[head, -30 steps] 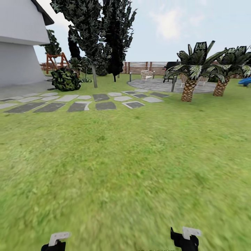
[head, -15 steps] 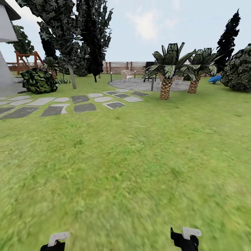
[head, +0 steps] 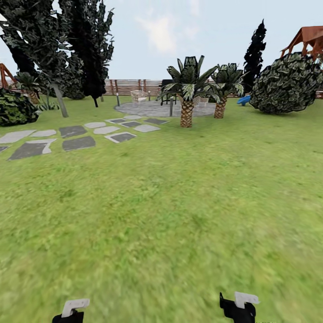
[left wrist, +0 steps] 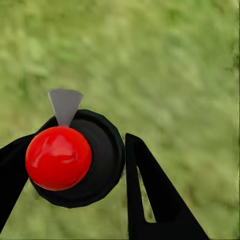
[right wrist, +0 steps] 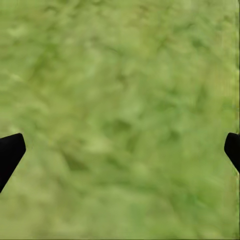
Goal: In the garden, pick up the pesticide atomizer on the floor and spray pesticide onto both trees until each tree trunk is fully covered.
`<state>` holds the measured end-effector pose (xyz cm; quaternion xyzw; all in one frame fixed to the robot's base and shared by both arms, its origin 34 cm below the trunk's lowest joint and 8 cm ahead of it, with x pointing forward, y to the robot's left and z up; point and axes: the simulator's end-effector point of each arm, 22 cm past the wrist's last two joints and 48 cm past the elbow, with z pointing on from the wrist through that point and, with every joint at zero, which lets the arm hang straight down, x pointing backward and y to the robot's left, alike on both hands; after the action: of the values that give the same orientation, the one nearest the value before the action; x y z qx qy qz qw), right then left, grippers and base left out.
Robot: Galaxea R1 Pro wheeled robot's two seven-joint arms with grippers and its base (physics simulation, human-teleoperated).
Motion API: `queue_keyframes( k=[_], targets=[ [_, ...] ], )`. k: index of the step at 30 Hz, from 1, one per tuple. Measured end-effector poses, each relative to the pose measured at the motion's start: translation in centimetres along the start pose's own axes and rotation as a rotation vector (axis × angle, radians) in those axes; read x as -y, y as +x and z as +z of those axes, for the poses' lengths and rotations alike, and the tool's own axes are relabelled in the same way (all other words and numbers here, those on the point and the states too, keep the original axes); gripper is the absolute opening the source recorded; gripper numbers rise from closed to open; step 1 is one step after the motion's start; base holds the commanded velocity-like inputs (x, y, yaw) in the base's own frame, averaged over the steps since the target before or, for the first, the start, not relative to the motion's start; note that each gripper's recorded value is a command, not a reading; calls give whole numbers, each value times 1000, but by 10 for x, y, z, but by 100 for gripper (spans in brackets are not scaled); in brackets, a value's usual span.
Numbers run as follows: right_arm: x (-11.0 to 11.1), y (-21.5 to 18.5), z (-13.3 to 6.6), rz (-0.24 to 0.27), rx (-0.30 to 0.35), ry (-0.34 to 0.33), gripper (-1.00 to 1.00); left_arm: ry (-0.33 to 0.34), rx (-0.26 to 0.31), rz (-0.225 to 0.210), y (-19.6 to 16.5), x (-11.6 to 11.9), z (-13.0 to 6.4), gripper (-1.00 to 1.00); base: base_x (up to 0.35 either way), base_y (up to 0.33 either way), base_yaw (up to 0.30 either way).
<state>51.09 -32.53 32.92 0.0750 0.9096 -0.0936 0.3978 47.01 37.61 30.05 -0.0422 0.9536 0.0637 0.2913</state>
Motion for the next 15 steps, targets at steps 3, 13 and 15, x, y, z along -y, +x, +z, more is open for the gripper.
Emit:
queue_keyframes(
  k=[3, 13, 15],
  targets=[
    [0, 0, 0, -1, 0, 0, 100, 0, 1, 0, 0, 0, 0, -100, 142, -266, -300],
    [0, 0, 0, 0, 0, 0, 100, -1, -8, 0, 7, -1, -2, -100, 130, -266, -300],
    [0, 0, 0, -1, 0, 0, 100, -1, -9, 0, 8, -1, -2, -100, 126, -266, -300]
  ],
)
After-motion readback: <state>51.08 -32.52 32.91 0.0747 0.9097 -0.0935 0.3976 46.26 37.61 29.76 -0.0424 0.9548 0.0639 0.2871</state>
